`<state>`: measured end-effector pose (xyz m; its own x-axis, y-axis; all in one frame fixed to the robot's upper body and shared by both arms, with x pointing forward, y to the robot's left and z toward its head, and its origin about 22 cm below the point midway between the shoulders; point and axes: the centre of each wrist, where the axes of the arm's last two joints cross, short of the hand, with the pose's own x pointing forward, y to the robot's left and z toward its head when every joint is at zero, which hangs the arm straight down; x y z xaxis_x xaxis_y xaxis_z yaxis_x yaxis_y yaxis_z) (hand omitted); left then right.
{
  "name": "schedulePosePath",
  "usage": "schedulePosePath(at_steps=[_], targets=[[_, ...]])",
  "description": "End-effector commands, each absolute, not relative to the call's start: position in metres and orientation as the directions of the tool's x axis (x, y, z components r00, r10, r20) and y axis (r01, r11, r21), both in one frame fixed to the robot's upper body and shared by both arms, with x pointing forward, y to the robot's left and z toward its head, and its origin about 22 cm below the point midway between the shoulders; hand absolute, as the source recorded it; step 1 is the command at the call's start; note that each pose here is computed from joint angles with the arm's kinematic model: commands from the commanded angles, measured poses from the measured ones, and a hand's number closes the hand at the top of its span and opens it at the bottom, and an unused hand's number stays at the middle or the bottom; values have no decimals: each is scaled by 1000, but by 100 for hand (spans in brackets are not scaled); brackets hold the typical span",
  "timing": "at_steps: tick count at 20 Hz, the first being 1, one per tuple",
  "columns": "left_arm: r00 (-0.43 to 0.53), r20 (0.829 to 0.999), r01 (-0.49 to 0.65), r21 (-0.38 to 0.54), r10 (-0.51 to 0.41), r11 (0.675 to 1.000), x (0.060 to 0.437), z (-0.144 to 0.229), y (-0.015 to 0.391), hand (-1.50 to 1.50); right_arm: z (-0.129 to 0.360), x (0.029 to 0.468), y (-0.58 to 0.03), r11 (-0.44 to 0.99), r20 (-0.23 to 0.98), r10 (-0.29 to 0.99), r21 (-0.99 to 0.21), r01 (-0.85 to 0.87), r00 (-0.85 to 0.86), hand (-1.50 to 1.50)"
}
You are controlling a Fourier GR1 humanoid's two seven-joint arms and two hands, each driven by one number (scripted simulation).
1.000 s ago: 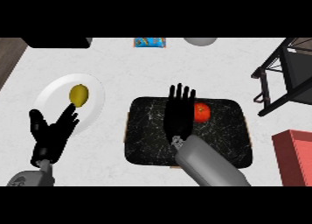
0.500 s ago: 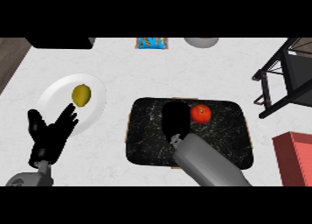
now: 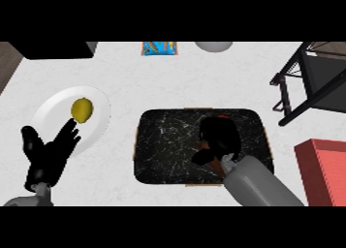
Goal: Pick the sweet potato from the tray and place it in the tiered shelf
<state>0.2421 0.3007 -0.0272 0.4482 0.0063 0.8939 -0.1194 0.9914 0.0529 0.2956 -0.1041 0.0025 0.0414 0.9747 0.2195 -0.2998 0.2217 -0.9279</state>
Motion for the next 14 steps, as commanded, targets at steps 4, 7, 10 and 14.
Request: schedulePosePath(at_steps=[4, 7, 10, 14], targets=[[449, 894, -143, 51, 19, 988, 233, -29, 314, 0, 30, 265, -226, 486, 492, 869, -835, -257, 45, 150], [464, 886, -151, 62, 16, 987, 231, -36, 315, 0, 71, 249, -250, 521, 529, 849, -842, -140, -25, 150], [461, 887, -138, 60, 11, 989, 232, -30, 310, 0, 112, 235, -269, 550, 549, 834, -835, 2, -50, 150], [449, 894, -147, 57, 15, 987, 237, -27, 310, 0, 175, 207, -277, 558, 556, 829, -814, 158, -63, 150]])
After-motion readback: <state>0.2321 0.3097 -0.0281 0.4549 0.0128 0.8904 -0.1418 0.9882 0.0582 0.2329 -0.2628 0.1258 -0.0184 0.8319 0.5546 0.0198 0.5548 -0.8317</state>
